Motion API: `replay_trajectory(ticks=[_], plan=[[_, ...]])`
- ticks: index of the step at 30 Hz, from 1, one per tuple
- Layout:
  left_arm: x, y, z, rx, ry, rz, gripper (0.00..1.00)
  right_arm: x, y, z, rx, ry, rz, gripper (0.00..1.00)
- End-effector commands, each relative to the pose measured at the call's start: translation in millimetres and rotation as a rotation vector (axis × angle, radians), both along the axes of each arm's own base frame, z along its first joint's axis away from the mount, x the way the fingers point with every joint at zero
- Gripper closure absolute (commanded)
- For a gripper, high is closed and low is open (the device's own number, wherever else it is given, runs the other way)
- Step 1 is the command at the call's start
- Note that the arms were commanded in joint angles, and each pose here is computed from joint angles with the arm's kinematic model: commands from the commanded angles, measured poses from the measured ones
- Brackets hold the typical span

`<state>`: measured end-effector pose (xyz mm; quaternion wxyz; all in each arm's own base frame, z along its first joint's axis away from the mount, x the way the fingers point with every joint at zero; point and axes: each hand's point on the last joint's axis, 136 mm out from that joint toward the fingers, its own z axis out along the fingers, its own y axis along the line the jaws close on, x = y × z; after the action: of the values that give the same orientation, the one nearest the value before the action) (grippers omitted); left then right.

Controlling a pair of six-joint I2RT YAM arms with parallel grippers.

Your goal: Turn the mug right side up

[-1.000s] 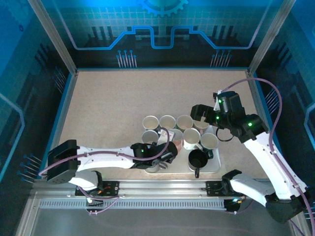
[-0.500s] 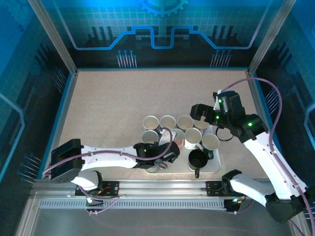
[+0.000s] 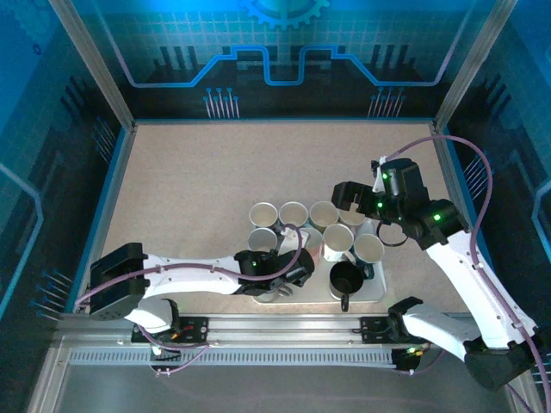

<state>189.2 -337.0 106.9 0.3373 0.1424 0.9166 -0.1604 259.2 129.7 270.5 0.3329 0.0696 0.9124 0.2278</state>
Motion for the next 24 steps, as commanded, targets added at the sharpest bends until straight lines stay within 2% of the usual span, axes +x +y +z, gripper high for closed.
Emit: replay_trajectory(ticks=[1, 14, 24], plan=[[-6.3, 0.6, -7.8, 0.024, 0.018, -0.036, 0.89, 4.5, -1.3, 0.0, 0.000, -0.019, 0.001, 0.00], [-8.6, 1.8, -9.0, 0.024, 0.031, -0.040, 0.77, 5.7, -0.8, -2.8, -0.001, -0.016, 0.002, 0.00], [-11.6, -0.5, -6.5, 0.014, 0.046, -0.055, 0.74, 5.7, -2.3, -4.9, -0.010, -0.013, -0.001, 0.00]])
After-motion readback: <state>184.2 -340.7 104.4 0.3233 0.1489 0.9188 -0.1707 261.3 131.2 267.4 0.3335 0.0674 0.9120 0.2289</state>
